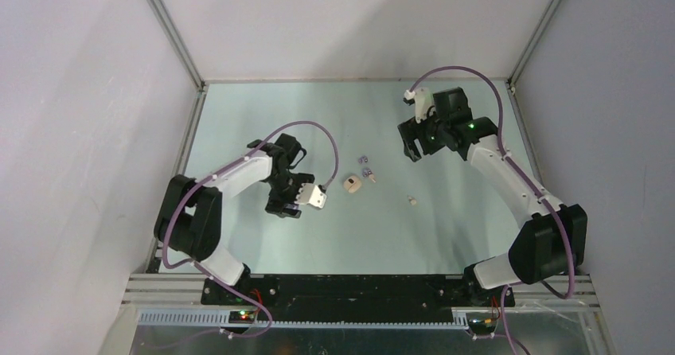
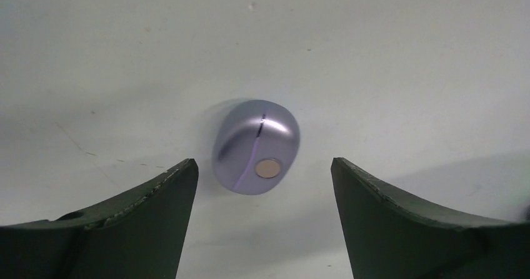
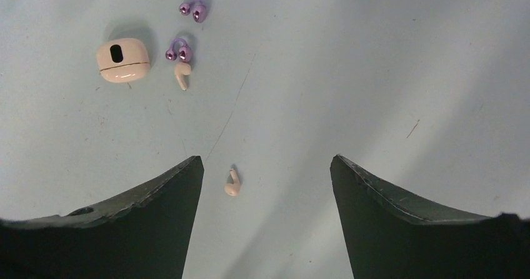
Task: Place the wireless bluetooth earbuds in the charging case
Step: Pick up the charging case at the center of the board.
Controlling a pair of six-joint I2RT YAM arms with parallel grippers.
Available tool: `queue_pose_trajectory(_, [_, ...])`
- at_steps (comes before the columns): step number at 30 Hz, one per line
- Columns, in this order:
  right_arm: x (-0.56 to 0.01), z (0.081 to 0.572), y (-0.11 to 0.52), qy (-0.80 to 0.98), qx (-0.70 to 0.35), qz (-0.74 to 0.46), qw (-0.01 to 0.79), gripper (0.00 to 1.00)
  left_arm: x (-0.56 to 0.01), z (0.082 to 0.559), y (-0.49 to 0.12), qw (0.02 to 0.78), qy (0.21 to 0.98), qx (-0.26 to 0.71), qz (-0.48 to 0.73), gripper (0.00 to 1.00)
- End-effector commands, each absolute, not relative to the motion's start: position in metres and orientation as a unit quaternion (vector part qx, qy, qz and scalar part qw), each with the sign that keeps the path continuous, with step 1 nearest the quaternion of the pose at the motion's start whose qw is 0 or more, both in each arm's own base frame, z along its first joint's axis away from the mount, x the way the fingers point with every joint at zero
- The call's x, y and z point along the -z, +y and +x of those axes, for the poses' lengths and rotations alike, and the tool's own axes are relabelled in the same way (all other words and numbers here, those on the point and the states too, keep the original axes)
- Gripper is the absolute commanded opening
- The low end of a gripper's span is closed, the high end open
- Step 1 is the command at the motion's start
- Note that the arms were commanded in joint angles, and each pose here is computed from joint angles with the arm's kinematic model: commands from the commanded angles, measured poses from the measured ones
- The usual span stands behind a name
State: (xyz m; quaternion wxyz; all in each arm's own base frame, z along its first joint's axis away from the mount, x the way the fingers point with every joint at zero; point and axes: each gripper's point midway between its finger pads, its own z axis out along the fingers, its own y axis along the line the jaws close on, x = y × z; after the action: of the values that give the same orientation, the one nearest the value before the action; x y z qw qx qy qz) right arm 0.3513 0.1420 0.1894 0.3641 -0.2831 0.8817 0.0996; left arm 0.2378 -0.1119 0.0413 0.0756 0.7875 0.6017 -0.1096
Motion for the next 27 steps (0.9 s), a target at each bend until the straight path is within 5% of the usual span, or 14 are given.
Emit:
queue_pose_trajectory(1, [-0.203, 0.348, 0.138, 0.87, -0.092, -0.291, 0.386, 0.8, -0.05, 0.262, -0.125, 0.113, 0.538, 0.098, 0.83, 0.85])
queue_pose_trajectory(14, [-0.197, 0.352, 0.137, 0.871, -0.086, -0.292, 0.385, 0.8, -0.032, 0.264, -0.121, 0.106, 0.545, 0.095, 0.827, 0.62])
queue_pose_trajectory(27, [-0.192, 0.357, 0.143, 0.871, -0.087, -0.294, 0.382, 0.81, -0.029, 0.278, -0.103, 0.115, 0.574, 0.045, 0.81, 0.68])
